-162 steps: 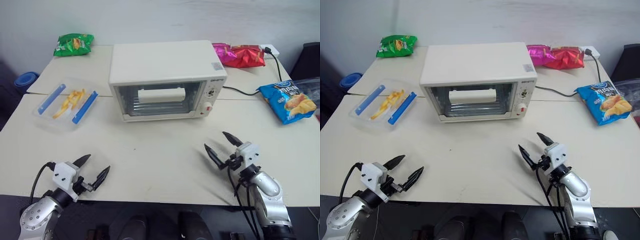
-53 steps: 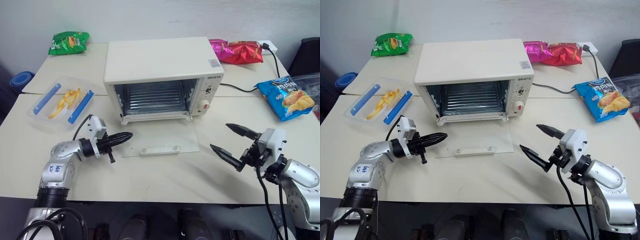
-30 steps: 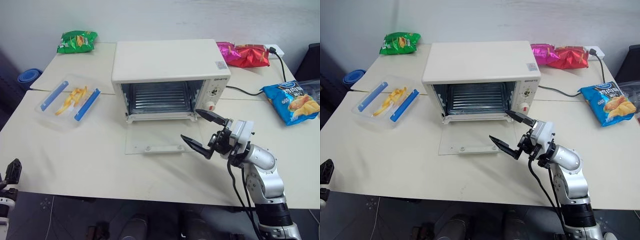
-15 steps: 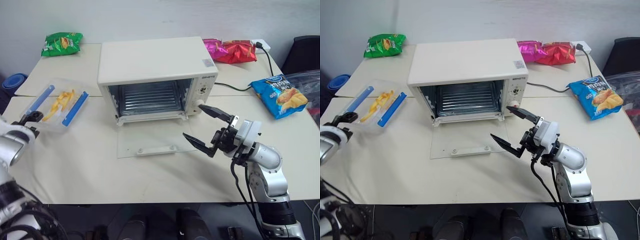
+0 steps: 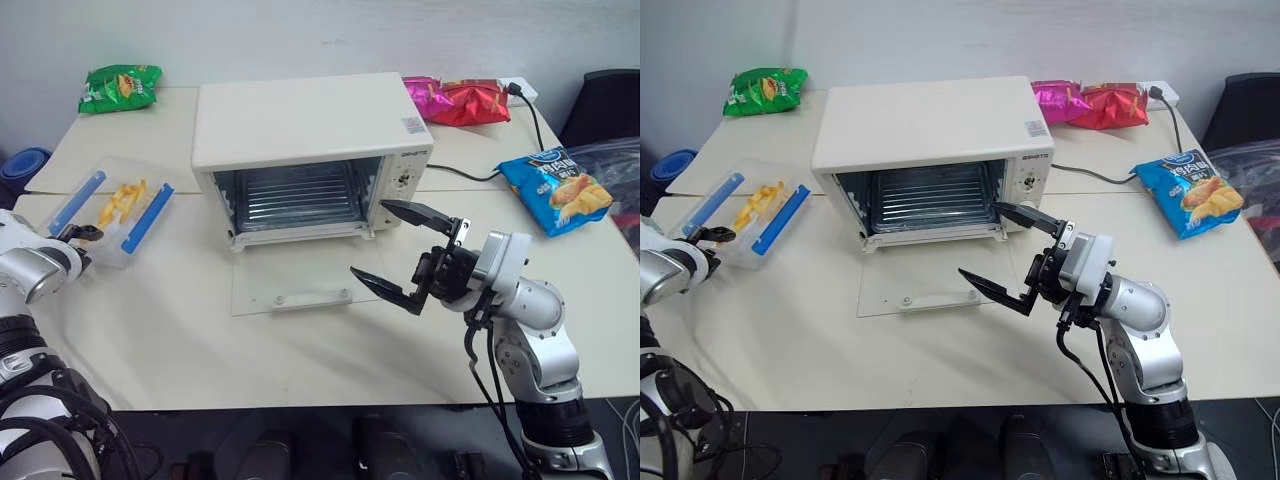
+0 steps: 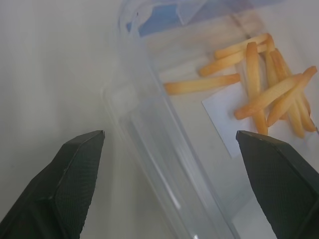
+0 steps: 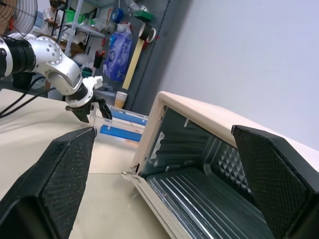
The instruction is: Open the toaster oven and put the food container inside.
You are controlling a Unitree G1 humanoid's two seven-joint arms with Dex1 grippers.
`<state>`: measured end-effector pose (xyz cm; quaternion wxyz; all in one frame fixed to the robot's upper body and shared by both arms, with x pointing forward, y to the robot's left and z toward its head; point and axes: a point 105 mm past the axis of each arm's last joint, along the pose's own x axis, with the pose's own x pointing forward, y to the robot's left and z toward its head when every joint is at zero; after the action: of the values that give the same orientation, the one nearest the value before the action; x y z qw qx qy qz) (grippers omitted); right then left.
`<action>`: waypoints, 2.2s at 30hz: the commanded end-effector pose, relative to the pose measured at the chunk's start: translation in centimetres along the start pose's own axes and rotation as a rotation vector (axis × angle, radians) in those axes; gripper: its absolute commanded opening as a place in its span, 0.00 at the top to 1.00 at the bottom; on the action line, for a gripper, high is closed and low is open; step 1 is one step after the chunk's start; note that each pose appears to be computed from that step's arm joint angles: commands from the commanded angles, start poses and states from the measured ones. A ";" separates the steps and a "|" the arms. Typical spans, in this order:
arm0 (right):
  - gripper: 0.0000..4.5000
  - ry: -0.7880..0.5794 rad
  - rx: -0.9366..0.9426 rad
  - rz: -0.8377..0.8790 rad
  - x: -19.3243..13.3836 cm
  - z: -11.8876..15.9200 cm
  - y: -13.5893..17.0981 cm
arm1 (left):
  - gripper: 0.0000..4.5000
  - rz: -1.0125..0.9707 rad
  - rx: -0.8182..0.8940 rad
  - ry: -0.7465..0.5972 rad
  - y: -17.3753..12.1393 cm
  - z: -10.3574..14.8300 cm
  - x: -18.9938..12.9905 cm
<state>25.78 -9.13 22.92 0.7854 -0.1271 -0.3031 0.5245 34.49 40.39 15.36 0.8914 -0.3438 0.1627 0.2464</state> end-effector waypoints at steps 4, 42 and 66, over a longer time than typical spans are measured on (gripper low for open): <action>0.00 -0.005 -0.006 0.005 -0.3 0.3 -0.2 | 0.05 0.005 0.037 -0.069 1.0 2.8 -1.4; 0.00 0.195 0.085 -0.096 -7.8 -4.1 0.0 | 0.93 -0.526 0.768 0.278 -7.6 -1.7 -12.1; 0.00 0.225 0.086 -0.229 -7.0 -2.9 0.0 | 0.38 -0.816 0.483 0.308 -18.1 -11.1 -10.0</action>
<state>25.98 -15.03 17.49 0.8747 -0.1166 -0.1889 0.4308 34.86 17.53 19.72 0.9312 -0.1802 0.2385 -0.2088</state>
